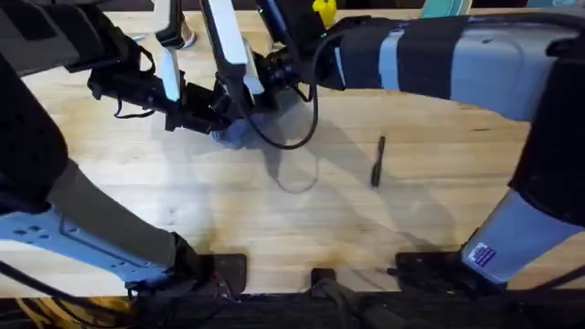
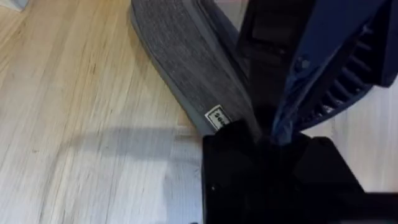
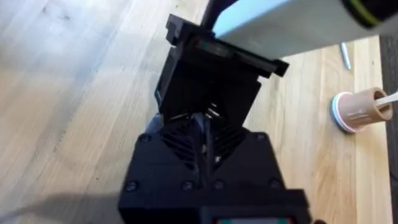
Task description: Unzip the bag, pick up the pens from the table one at a time and place them inside, then zip the bag closed.
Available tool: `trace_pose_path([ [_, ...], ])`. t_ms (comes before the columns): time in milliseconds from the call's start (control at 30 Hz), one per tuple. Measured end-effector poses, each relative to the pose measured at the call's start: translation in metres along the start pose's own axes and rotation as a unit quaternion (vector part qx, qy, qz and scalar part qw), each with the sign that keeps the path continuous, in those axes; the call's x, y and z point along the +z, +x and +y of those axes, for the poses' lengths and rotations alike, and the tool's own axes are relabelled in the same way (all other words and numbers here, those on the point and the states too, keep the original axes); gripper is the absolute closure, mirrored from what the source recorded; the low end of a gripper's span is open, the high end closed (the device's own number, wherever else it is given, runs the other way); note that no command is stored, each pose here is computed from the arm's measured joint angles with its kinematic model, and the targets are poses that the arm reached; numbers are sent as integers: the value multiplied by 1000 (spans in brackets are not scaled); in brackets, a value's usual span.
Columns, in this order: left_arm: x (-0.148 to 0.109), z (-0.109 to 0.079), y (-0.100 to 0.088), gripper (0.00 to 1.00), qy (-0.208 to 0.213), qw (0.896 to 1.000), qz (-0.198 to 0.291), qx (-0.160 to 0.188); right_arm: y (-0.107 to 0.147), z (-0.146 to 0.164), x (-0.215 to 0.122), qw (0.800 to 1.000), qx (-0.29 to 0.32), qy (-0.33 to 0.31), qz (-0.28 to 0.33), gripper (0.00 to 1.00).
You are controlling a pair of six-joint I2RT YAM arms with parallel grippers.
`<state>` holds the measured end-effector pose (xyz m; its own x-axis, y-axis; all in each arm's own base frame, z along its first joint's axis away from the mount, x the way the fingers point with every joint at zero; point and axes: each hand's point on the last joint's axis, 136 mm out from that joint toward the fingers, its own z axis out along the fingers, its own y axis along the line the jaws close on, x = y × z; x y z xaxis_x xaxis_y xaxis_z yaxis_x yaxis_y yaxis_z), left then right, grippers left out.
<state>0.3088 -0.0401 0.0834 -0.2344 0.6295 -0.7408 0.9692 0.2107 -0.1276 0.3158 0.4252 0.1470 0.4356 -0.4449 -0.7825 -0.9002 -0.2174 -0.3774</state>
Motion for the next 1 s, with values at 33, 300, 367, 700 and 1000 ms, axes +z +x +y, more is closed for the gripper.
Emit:
trace_pose_path([
  [33, 0, 0, 0, 958, 0, 1000, 0, 0, 0, -1, -2, 1000, 2, -1, -4, 907],
  [300, 1, 0, -1, 958, 0, 1000, 1, 4, -24, -14, -44, 997, 7, -9, -81, 14],
  [367, 1, 0, -1, 958, 0, 1000, 1, 4, -15, -22, -59, 997, 20, 1, -78, 8],
  [700, 1, 1, -1, 958, 0, 1000, 1, 5, 49, -30, -110, 989, 142, 12, -26, 7],
  [1000, 2, 2, -3, 553, -2, 1000, -4, 9, 66, -26, -122, 981, 192, 12, -11, 8],
])
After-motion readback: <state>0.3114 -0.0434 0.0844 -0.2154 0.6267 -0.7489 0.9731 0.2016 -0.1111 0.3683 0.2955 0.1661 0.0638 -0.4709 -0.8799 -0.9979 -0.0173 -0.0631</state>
